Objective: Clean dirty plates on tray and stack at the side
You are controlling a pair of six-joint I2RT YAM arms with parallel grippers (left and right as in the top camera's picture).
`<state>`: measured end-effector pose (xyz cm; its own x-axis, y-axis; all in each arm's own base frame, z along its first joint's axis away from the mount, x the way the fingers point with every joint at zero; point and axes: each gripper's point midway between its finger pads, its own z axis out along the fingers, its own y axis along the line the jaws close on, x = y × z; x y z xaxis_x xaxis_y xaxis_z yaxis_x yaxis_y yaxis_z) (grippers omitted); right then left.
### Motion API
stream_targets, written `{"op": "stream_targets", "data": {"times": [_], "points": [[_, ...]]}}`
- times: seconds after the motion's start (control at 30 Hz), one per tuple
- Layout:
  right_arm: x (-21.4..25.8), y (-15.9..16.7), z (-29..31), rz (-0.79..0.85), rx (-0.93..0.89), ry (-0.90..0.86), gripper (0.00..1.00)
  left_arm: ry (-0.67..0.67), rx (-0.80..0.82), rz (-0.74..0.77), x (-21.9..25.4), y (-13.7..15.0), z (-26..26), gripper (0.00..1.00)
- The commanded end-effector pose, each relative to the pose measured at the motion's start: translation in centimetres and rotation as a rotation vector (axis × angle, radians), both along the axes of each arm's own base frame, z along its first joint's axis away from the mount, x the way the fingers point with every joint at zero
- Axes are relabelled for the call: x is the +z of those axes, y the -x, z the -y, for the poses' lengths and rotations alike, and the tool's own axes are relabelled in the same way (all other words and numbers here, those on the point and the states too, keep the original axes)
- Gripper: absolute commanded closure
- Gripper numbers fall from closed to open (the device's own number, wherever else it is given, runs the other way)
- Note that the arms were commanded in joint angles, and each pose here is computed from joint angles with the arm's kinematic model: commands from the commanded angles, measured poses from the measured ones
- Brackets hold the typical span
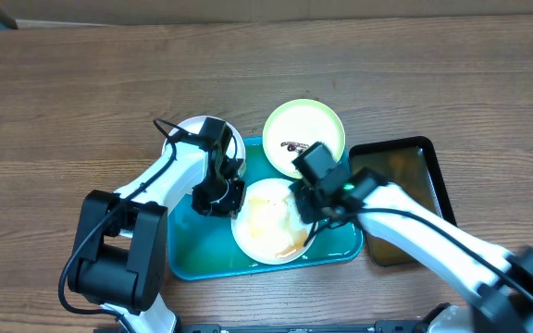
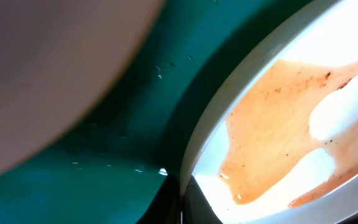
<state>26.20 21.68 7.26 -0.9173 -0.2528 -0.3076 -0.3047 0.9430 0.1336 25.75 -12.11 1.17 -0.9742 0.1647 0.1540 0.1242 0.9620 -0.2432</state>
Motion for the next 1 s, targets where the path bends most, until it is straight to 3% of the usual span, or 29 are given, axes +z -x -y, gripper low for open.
{"op": "stream_targets", "data": {"times": [0.0, 0.33, 0.53, 0.7, 0.97], "points": [[5.1, -3.2, 4.0, 0.166, -0.249, 0.009, 0.96, -0.064, 0.043, 0.12, 2.7, -2.6, -0.8, 0.96], [5.1, -4.1, 16.2, 0.058, -0.624, 0.041, 0.96, -0.263, 0.106, 0.39, 9.5, -4.4, -4.6, 0.96], [3.7, -4.0, 18.7, -0.016, -0.663, 0.016, 0.96, -0.35, 0.054, 0.514, 11.9, -4.3, -3.9, 0.96], [2.8, -3.8, 18.9, -0.052, -0.668, 0.029, 0.96, -0.584, -0.003, 0.624, 13.3, -3.7, -4.2, 0.96], [2.0, -3.8, 18.9, -0.076, -0.666, 0.042, 0.96, -0.735, -0.07, 0.845, 16.2, -3.8, -1.7, 0.96]]}}
